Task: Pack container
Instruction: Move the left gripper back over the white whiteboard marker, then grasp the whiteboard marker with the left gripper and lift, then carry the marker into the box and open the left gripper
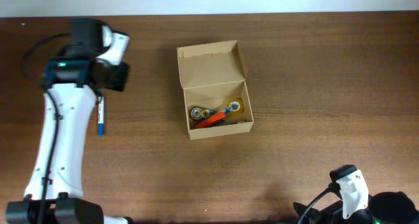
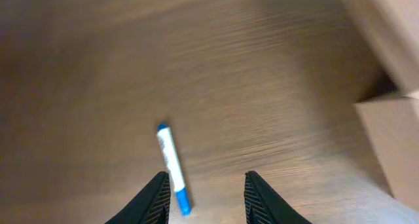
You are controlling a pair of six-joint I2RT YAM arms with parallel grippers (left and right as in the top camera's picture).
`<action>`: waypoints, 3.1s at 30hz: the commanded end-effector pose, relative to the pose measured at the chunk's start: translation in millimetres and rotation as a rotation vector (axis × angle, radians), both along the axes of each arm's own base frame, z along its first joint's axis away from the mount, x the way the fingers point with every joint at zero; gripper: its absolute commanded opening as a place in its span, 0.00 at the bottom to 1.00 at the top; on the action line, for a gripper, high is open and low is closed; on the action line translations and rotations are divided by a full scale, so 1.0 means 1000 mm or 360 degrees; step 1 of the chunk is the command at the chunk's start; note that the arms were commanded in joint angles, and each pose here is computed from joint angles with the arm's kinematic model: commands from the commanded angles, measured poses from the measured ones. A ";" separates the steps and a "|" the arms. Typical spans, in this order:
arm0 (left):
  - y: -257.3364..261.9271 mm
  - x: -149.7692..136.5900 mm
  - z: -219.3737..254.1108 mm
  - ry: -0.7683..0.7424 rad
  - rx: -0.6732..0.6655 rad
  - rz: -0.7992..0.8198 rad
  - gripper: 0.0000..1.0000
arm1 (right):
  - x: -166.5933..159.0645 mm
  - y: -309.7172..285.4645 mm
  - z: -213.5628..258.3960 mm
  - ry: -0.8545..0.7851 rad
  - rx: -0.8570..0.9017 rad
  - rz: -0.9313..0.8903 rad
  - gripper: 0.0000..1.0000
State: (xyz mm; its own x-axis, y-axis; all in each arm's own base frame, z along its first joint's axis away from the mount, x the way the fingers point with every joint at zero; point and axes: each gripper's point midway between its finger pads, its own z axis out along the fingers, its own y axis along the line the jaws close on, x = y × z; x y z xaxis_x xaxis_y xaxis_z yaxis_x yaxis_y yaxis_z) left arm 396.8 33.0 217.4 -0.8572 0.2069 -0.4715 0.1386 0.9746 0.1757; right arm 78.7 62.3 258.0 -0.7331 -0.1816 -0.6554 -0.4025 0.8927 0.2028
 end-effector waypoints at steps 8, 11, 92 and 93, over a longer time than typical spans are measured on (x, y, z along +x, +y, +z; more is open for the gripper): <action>0.036 -0.021 -0.091 0.0112 -0.0301 0.0315 0.36 | -0.001 0.001 -0.001 -0.0002 -0.0001 0.0021 0.99; 0.038 -0.023 -0.113 0.0099 -0.0284 0.0330 0.36 | -0.001 0.001 -0.001 -0.0002 -0.0001 0.0021 0.99; -0.227 0.001 -0.001 -0.0644 -0.0061 -0.1390 0.02 | -0.001 0.001 -0.001 -0.0002 -0.0001 0.0021 0.99; -0.238 -0.002 -0.008 -0.0627 -0.0034 -0.1470 0.02 | -0.001 0.001 -0.001 -0.0002 -0.0001 0.0021 0.99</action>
State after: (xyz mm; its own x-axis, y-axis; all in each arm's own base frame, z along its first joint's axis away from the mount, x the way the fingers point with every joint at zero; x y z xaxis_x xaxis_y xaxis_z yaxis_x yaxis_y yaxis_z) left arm 400.9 -181.2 224.0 -0.2684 0.5974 -0.7557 0.6996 0.6601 0.2734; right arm 78.6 62.3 258.0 -0.7335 -0.1815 -0.6550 -0.4024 0.8926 0.2033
